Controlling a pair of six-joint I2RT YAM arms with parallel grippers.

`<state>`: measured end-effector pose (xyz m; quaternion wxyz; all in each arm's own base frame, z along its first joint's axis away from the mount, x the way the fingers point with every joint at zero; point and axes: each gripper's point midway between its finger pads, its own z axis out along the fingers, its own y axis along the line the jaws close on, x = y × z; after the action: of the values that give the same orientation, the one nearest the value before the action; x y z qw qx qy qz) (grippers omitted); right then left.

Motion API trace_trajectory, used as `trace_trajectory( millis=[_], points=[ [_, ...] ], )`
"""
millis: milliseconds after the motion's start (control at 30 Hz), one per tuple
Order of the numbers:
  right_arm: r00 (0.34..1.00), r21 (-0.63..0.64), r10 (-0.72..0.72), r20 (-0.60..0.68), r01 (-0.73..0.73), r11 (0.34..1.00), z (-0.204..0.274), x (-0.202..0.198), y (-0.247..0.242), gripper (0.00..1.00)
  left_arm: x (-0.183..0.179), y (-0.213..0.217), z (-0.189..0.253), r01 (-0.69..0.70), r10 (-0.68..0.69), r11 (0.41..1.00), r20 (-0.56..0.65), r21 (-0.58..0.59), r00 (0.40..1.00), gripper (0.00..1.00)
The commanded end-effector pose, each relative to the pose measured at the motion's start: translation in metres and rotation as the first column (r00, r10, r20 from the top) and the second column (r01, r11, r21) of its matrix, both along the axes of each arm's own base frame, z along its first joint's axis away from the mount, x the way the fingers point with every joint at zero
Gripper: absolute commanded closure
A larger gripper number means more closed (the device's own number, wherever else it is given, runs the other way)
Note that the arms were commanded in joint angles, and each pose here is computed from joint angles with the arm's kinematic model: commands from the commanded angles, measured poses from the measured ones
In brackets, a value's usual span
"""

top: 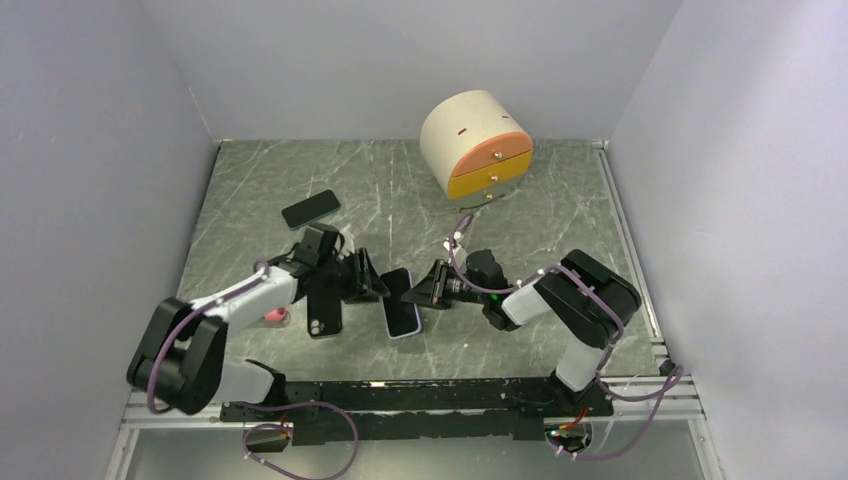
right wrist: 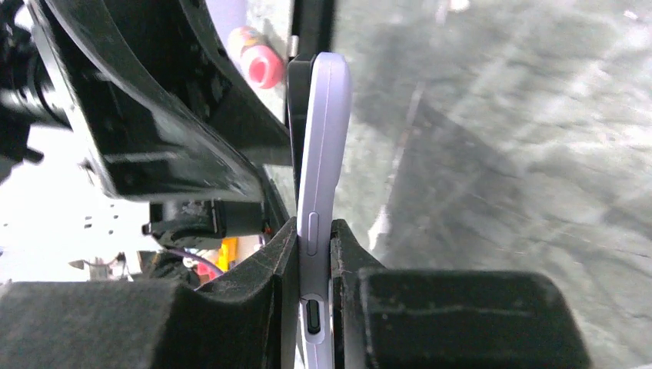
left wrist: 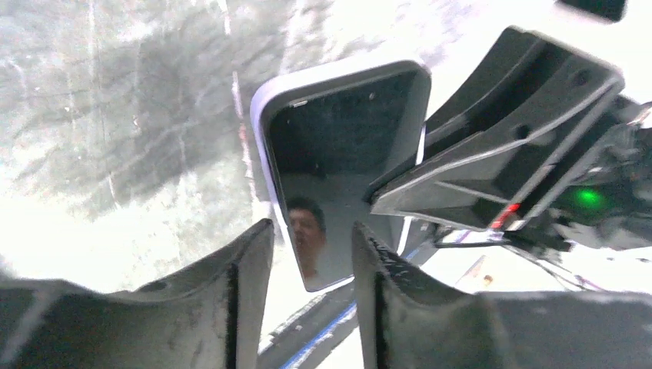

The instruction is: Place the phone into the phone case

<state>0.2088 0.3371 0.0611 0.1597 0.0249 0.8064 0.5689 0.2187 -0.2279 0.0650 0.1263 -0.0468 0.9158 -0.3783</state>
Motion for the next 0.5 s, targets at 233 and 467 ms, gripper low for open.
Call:
trace_trajectory(
  millis=[233, 467],
  points=[
    [0.844, 0.181, 0.02, 0.536, -0.138, 0.974, 0.138, -0.003, 0.003, 1.0, 0.016, 0.033, 0.193, 0.03, 0.054, 0.961, 0.293, -0.275, 0.955, 0.24],
    [0.69, 0.27, -0.063, 0.721, -0.197, 0.942, 0.211, -0.025, -0.015, 1.0, -0.008, 0.036, 0.258, 0.169, 0.011, 0.879, 0.374, -0.446, 0.928, 0.12]
  ],
)
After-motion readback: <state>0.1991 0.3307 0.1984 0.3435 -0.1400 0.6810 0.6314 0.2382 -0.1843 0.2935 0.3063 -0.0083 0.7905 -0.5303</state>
